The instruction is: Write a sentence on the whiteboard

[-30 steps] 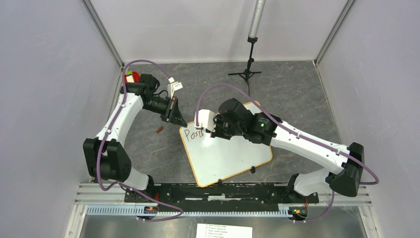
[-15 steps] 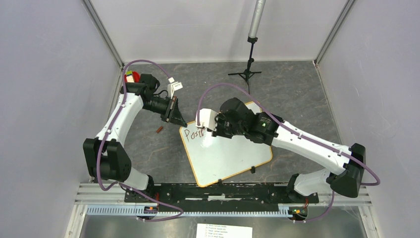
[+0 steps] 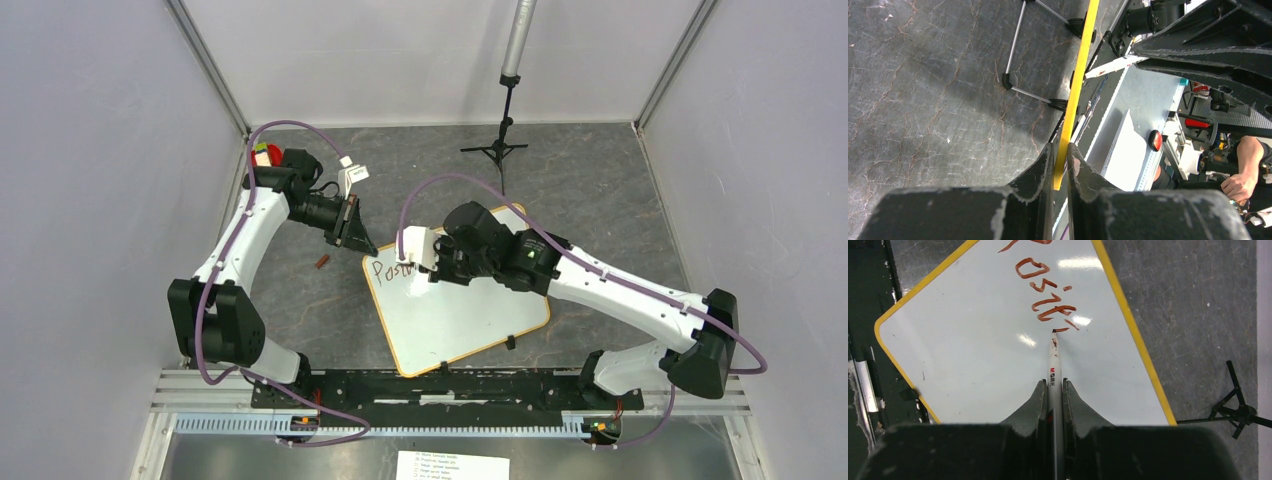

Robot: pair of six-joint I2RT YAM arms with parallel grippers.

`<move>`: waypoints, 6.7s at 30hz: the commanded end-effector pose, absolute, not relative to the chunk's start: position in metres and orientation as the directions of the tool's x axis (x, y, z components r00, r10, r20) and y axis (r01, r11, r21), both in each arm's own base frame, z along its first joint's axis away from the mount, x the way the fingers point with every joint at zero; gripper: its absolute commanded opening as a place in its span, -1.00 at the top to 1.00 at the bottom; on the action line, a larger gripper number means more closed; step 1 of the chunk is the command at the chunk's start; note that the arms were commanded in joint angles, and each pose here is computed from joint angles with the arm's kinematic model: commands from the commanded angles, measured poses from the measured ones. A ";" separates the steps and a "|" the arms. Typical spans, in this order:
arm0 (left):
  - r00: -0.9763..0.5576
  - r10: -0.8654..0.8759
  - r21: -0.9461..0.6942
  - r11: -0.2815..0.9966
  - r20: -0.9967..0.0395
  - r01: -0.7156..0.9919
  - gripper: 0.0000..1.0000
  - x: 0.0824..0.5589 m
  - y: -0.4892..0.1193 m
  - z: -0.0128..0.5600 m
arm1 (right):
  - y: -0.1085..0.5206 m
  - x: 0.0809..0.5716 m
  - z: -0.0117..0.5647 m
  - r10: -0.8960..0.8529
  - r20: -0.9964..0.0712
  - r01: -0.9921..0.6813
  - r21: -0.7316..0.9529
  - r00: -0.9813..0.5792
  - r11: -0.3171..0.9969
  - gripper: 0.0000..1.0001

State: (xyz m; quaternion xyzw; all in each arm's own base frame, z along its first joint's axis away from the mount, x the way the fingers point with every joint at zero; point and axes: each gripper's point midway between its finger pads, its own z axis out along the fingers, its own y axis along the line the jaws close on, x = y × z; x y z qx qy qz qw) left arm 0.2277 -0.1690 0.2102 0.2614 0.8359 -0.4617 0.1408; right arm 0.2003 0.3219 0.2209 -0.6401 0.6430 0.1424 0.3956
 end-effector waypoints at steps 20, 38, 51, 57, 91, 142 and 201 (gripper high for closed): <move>-0.816 0.290 -0.705 0.410 -0.501 0.579 0.95 0.222 -0.173 0.224 | 0.335 0.214 0.273 -0.652 -0.733 -0.898 -0.400 0.193 0.184 1.00; -0.815 0.292 -0.704 0.410 -0.501 0.580 0.95 0.221 -0.173 0.223 | 0.325 0.219 0.244 -0.718 -0.678 -0.897 -0.402 0.156 0.184 1.00; -0.818 0.290 -0.703 0.417 -0.497 0.576 0.95 0.222 -0.172 0.223 | 0.321 0.214 0.245 -0.721 -0.673 -0.902 -0.399 0.165 0.165 1.00; -0.820 0.288 -0.706 0.417 -0.495 0.573 0.95 0.223 -0.172 0.223 | 0.324 0.208 0.271 -0.647 -0.738 -0.901 -0.394 0.192 0.182 1.00; -0.821 0.292 -0.710 0.412 -0.491 0.571 0.95 0.223 -0.173 0.221 | 0.318 0.214 0.230 -0.709 -0.690 -0.905 -0.381 0.143 0.189 1.00; -0.821 0.289 -0.713 0.407 -0.492 0.571 0.95 0.224 -0.174 0.222 | 0.301 0.213 0.244 -0.680 -0.720 -0.904 -0.372 0.138 0.210 1.00; -0.819 0.287 -0.713 0.402 -0.497 0.574 0.95 0.224 -0.174 0.224 | 0.302 0.230 0.265 -0.687 -0.711 -0.876 -0.417 0.150 0.241 1.00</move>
